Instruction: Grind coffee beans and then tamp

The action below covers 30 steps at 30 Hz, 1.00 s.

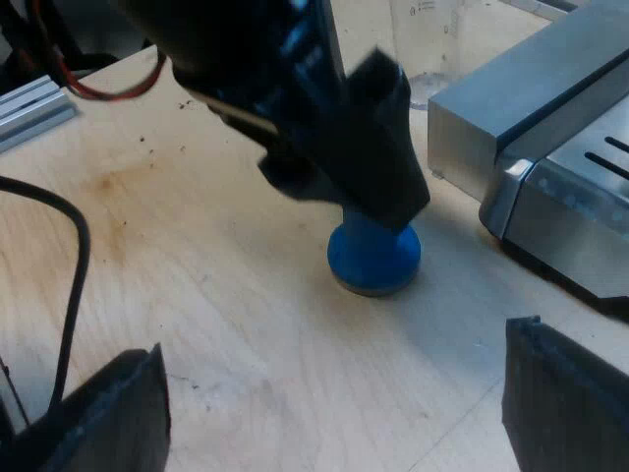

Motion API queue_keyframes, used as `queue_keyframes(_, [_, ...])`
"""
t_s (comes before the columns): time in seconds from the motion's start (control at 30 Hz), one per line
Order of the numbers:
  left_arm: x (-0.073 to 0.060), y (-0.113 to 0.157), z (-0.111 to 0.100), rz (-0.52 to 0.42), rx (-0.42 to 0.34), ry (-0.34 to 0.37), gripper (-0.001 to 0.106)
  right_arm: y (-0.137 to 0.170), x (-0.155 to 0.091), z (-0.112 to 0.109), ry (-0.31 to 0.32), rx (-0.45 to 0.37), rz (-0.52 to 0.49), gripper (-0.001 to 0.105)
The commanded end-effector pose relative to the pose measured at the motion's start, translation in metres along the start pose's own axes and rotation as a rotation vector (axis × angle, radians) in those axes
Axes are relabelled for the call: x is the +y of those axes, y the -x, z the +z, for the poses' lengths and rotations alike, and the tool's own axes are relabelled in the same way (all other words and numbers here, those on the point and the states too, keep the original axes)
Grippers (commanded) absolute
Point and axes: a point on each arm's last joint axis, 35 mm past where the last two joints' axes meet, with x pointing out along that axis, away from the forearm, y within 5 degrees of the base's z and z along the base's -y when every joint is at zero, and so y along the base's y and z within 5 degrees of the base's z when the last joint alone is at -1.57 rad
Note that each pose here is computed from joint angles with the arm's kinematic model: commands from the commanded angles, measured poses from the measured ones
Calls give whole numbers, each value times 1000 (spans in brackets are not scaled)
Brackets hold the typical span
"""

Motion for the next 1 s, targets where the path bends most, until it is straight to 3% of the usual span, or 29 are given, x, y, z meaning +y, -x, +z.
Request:
queue_keyframes(0.03, [0,-6,3,15,4,-5,79,1,-1,4,-2,-18,-7,70])
queue_keyframes(0.47, [3,-36,4,22,98,-15,79,1,-1,4,-2,-18,-7,70])
queue_keyframes(0.7, [3,-39,4,22,97,-18,74,1,-1,4,-2,-18,-7,70])
queue_keyframes(0.87, [3,-39,4,22,97,-21,50,1,-1,4,-2,-18,-7,70])
queue_keyframes(0.97, [3,-38,4,22,104,-36,28,1,-1,4,-2,-18,-7,70])
queue_keyframes(1.0, [3,-38,4,23,109,-35,25,1,-1,4,-2,-18,-7,70])
